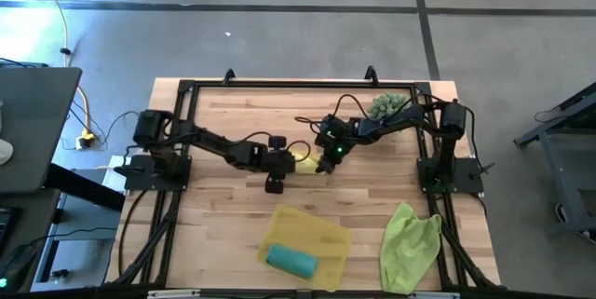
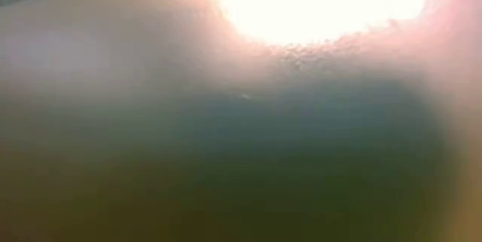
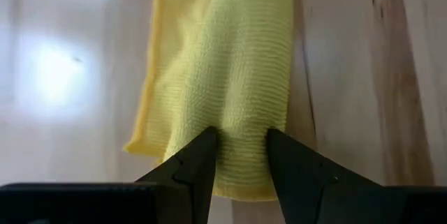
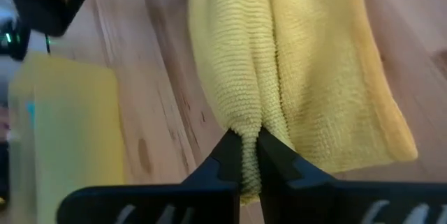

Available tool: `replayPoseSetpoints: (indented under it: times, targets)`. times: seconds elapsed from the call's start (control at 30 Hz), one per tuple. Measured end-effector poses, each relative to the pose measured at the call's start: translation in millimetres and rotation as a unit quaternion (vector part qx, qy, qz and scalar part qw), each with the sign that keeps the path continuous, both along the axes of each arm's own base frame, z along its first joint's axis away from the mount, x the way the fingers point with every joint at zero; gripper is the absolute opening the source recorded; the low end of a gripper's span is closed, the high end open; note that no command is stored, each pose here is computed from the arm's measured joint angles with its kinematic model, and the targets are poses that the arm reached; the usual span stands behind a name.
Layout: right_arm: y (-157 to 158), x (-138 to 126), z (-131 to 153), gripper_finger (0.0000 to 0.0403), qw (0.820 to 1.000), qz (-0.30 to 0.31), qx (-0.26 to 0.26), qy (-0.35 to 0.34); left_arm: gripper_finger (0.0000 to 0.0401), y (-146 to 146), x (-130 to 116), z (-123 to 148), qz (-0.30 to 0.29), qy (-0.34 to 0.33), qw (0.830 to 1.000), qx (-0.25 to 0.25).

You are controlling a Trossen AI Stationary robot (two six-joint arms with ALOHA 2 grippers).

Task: Roll microfiber towels into tight, uniform cylinder then place into a basket
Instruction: Roll the yellow towel

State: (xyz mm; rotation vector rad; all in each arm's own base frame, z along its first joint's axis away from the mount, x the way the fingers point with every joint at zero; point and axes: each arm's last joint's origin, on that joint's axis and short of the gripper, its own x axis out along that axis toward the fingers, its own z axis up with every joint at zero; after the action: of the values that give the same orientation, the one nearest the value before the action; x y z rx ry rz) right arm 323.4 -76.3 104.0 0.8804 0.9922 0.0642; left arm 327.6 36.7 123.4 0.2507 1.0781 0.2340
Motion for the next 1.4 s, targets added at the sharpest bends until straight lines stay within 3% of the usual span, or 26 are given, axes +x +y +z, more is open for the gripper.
replayPoseSetpoints:
  times: [0.13, 0.27, 0.43, 0.53, 0.63, 0.8, 0.93, 1.03, 1.2, 1.4]
  targets:
    - [0, 0, 1, 0.0038, 0.996, 0.064, -0.053, -0.04, 0.012, 11, 0, -5, 0.018, -0.007, 0.997, -0.072]
    - [-2, -1, 8, 0.0094, 0.991, 0.082, -0.079, -0.063, 0.012, 22, -2, -10, 0.036, -0.007, 0.989, -0.141]
    - [-8, -5, 42, 0.0141, 0.976, 0.122, -0.162, -0.082, 0.012, 38, -6, -11, 0.058, -0.021, 0.972, -0.229]
    - [1, -6, 64, 0.0144, 0.941, 0.167, -0.278, -0.102, 0.012, 49, -9, -11, 0.071, -0.03, 0.957, -0.28]
    - [26, -4, 77, 0.0137, 0.886, 0.223, -0.39, -0.114, 0.012, 59, -13, -12, 0.097, -0.037, 0.942, -0.318]
    - [76, 3, 76, 0.0124, 0.808, 0.291, -0.499, -0.115, 0.0119, 72, -17, -13, 0.127, -0.045, 0.928, -0.348]
    - [102, 5, 65, 0.0124, 0.765, 0.305, -0.562, -0.079, 0.0119, 73, -18, -13, 0.129, -0.046, 0.928, -0.347]
    - [112, 6, 57, 0.0124, 0.751, 0.311, -0.579, -0.063, 0.0119, 72, -18, -13, 0.13, -0.046, 0.928, -0.346]
    - [113, 8, 47, 0.0127, 0.747, 0.313, -0.584, -0.049, 0.0119, 69, -16, -13, 0.128, -0.045, 0.931, -0.338]
    - [112, 13, 26, 0.0175, 0.743, 0.322, -0.586, -0.023, 0.0119, 68, -16, -13, 0.127, -0.045, 0.932, -0.335]
